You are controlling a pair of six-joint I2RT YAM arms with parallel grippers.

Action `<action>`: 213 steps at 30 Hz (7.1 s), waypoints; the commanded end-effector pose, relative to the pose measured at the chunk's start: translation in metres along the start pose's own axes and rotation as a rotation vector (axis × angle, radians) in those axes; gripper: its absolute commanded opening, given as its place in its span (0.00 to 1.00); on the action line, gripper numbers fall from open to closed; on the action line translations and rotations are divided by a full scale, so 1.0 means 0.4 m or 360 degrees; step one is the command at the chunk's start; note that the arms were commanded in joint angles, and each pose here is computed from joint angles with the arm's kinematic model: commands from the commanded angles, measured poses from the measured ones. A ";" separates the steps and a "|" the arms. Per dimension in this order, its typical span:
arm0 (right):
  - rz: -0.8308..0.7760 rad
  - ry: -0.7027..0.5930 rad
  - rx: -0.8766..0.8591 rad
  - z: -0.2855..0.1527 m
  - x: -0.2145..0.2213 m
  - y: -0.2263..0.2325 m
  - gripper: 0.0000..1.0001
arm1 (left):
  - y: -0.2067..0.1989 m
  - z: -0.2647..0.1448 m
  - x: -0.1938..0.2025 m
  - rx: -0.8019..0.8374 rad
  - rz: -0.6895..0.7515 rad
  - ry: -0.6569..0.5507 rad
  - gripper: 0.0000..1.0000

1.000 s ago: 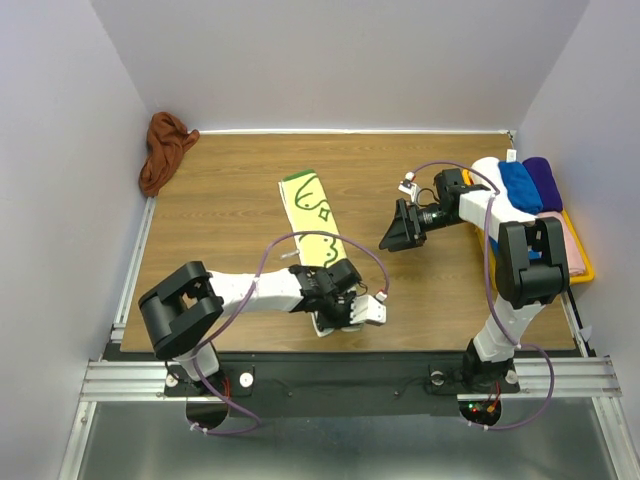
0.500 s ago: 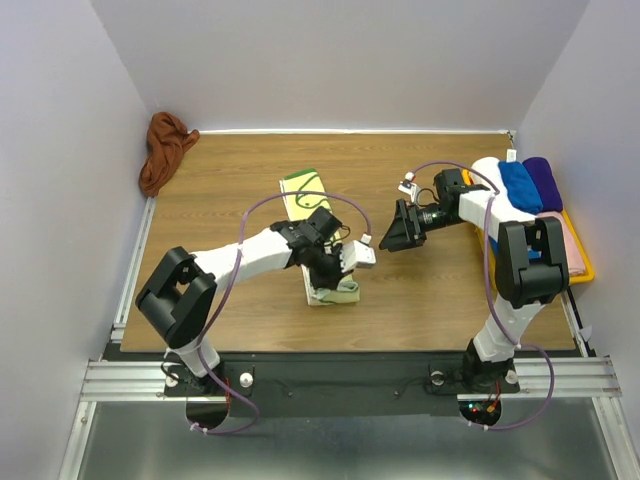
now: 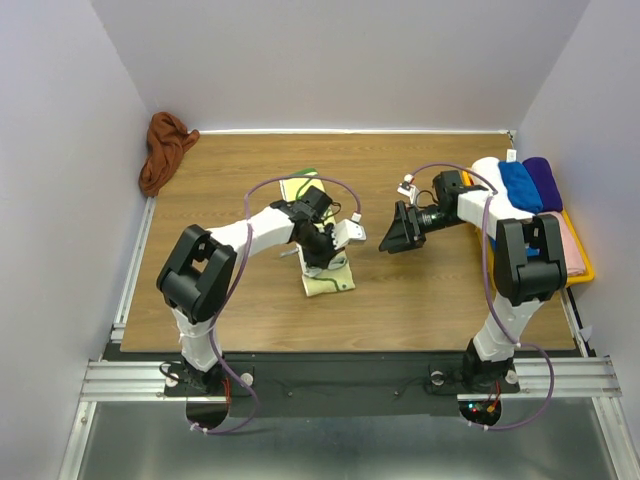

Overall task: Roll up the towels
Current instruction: Fold the towel, then roll the towel

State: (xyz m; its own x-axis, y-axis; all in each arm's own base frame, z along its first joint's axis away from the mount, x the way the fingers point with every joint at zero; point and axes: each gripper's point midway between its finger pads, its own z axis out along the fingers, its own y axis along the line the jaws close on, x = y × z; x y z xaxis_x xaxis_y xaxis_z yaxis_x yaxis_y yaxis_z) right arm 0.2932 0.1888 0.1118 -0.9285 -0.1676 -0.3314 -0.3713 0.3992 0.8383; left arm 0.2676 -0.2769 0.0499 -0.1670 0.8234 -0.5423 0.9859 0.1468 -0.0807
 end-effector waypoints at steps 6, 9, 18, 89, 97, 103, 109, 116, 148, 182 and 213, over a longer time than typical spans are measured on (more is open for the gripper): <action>-0.0037 0.0004 -0.0046 0.002 -0.002 0.010 0.94 | 0.053 -0.010 -0.023 -0.0055 0.0057 -0.0013 0.08; -0.0036 0.0004 -0.0043 0.001 0.000 0.009 0.94 | 0.052 -0.013 -0.017 -0.0050 0.0051 -0.0006 0.11; -0.0037 0.0008 -0.0051 0.002 0.008 0.009 0.92 | 0.063 -0.044 -0.020 -0.0082 -0.0029 -0.0023 0.51; -0.0075 -0.0077 -0.0177 0.118 -0.205 0.175 0.92 | -0.203 0.034 0.113 -0.0030 0.0233 0.0084 0.30; -0.0558 -0.0268 0.0163 -0.054 -0.179 0.153 1.00 | -0.202 0.014 0.084 0.0431 0.0014 0.0064 0.28; -0.0993 -0.0198 0.0431 -0.114 -0.072 0.150 1.00 | -0.184 0.039 0.105 0.0725 -0.0166 0.0090 0.29; -0.1312 0.0187 0.0483 -0.020 0.113 0.148 0.92 | -0.146 0.083 0.139 0.0902 -0.0362 0.0122 0.29; -0.1742 0.0295 0.0679 0.142 0.102 0.135 0.77 | -0.108 0.105 0.163 0.0940 -0.0445 0.0152 0.29; -0.2021 0.0532 0.0422 0.424 0.230 0.082 0.01 | -0.008 -0.026 0.113 0.0749 -0.0454 -0.0025 0.51; -0.0215 0.0694 -0.0408 0.435 0.225 0.100 0.01 | -0.149 -0.206 0.082 -0.0652 0.0862 -0.0322 0.82; -0.0208 0.0540 -0.0327 0.394 0.115 0.080 0.42 | -0.248 0.033 0.177 -0.0224 0.0946 0.0073 0.24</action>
State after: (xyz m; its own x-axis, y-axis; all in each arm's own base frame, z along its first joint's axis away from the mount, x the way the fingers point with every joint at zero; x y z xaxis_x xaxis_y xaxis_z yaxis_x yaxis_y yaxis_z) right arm 0.1977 0.3386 0.0336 -0.8137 -0.5579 -0.1630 -0.2967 0.1575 0.9419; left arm 0.1941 -0.2461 0.0225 0.4752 0.7966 -0.3736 0.8100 -0.2302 0.5394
